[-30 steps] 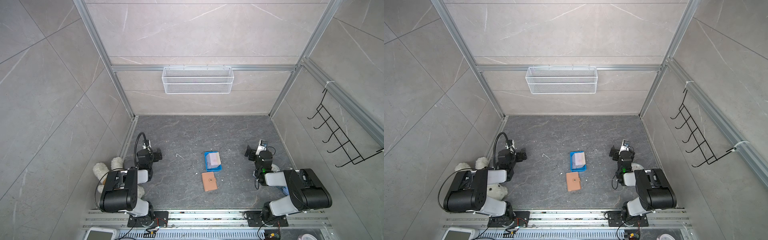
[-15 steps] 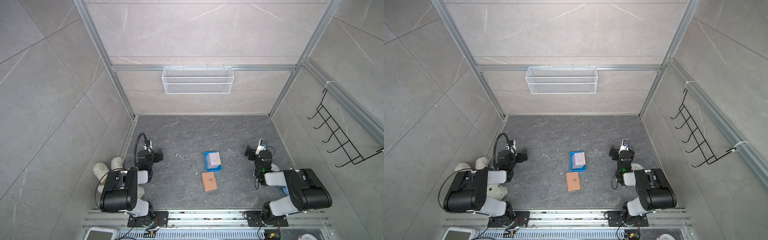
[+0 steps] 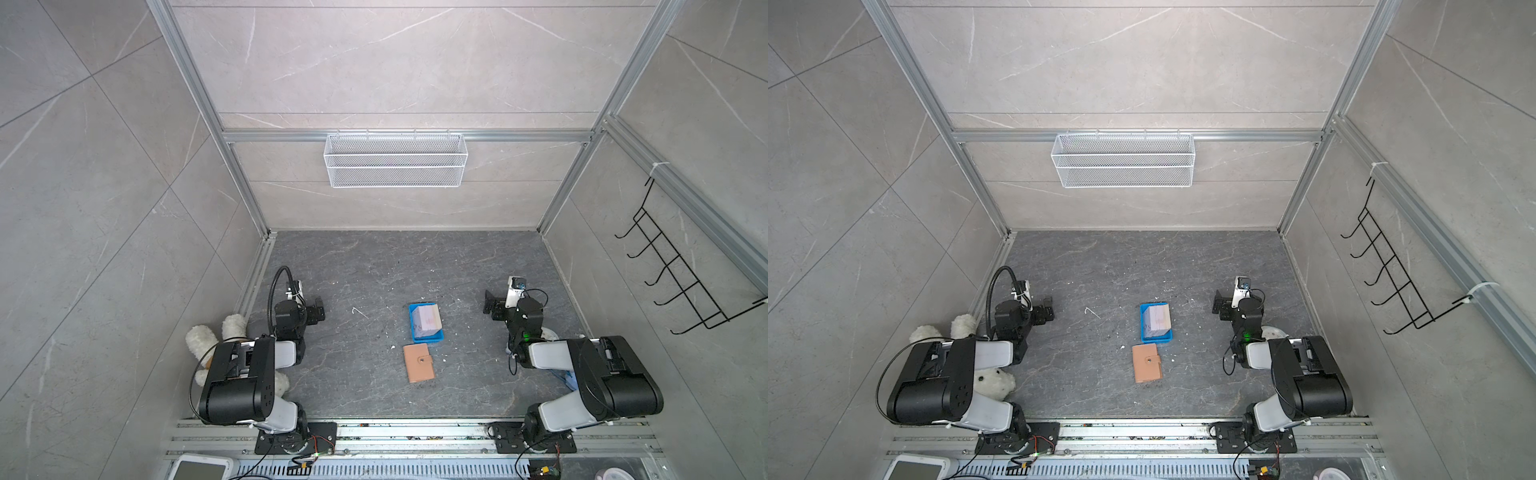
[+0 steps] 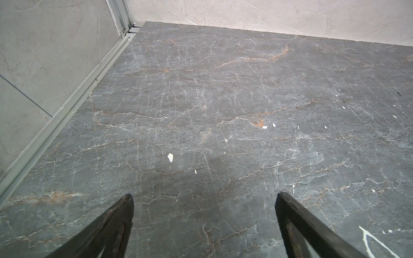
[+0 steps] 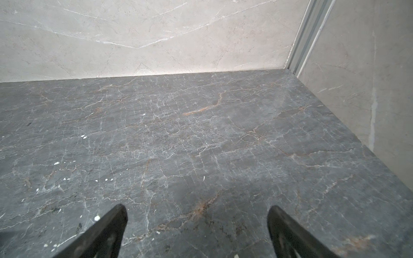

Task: Insert credit cards into a card holder
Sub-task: Reset both arms

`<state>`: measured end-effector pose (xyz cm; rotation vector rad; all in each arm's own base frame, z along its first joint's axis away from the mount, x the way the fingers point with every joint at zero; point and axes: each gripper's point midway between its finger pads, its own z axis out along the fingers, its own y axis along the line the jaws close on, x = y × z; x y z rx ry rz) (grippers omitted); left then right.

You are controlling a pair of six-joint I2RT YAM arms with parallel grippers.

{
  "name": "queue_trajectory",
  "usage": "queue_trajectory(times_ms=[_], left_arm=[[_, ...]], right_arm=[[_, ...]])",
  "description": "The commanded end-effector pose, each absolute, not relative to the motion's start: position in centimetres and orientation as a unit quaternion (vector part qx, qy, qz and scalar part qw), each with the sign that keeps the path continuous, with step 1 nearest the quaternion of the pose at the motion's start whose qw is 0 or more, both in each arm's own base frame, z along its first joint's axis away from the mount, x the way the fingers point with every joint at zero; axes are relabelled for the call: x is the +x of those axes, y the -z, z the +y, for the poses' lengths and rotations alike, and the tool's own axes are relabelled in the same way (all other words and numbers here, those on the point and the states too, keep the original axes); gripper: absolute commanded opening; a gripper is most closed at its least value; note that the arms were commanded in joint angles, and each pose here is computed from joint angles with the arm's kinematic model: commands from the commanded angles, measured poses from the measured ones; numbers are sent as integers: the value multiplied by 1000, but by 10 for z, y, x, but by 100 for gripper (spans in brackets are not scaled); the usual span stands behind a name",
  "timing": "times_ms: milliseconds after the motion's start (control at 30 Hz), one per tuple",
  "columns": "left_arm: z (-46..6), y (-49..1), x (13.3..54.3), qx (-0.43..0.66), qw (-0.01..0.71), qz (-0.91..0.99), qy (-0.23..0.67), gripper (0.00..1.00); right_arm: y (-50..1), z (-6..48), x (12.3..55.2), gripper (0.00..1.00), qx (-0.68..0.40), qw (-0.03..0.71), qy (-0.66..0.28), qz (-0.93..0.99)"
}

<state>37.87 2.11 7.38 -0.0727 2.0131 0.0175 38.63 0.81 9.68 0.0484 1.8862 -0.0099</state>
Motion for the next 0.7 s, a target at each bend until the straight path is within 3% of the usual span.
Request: queue_trajectory(times_ms=[0, 667], left_arm=[[24, -85, 385, -31, 553, 832, -13, 100], [24, -85, 386, -30, 553, 832, -14, 100]], right_arm=[[-95, 9, 389, 100, 13, 582, 6, 813], [-96, 9, 389, 100, 12, 583, 6, 812]])
